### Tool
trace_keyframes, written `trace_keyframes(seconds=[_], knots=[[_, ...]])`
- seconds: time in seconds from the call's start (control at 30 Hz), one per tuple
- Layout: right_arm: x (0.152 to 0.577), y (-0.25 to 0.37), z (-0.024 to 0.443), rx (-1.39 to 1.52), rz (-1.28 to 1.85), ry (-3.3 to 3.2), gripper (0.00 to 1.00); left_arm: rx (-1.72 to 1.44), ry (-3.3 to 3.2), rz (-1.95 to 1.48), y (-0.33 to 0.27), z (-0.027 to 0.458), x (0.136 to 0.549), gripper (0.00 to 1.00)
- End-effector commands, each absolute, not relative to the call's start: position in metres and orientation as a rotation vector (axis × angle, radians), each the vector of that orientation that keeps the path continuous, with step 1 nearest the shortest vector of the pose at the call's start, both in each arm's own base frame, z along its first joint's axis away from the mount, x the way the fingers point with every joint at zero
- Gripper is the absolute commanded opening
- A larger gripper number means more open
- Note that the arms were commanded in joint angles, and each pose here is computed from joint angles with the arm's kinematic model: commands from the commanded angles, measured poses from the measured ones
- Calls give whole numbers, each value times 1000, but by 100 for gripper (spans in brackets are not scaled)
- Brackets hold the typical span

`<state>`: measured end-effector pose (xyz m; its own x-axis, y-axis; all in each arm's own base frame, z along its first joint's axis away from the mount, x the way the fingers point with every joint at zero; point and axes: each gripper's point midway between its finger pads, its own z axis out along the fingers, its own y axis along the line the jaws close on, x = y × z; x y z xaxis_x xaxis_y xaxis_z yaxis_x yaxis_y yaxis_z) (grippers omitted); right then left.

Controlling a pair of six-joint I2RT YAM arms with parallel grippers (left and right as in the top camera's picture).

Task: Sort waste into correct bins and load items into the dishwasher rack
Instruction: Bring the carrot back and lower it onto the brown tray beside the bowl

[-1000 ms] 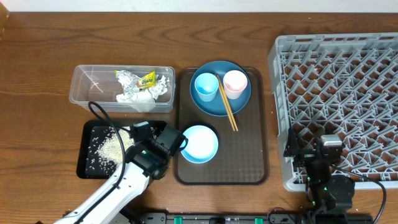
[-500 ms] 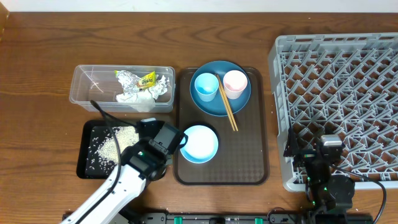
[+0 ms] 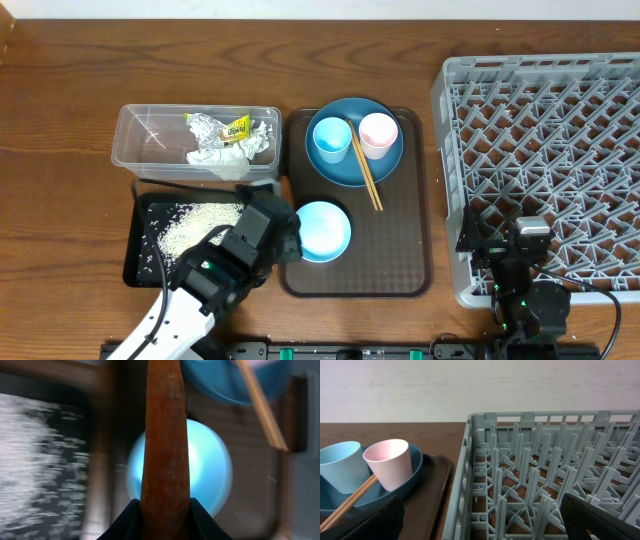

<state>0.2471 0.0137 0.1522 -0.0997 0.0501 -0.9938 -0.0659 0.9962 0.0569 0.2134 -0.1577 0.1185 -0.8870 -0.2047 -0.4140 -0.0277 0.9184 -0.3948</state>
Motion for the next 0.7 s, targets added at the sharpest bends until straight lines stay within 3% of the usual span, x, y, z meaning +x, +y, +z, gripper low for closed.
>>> trace_keyframes(seconds=[0.0, 0.67], knots=[[247, 13, 150, -15, 93, 1675, 99, -49, 2611, -703, -189, 137, 203, 15], [247, 13, 150, -15, 93, 1675, 99, 166, 2554, -899, -256, 150, 175, 15]])
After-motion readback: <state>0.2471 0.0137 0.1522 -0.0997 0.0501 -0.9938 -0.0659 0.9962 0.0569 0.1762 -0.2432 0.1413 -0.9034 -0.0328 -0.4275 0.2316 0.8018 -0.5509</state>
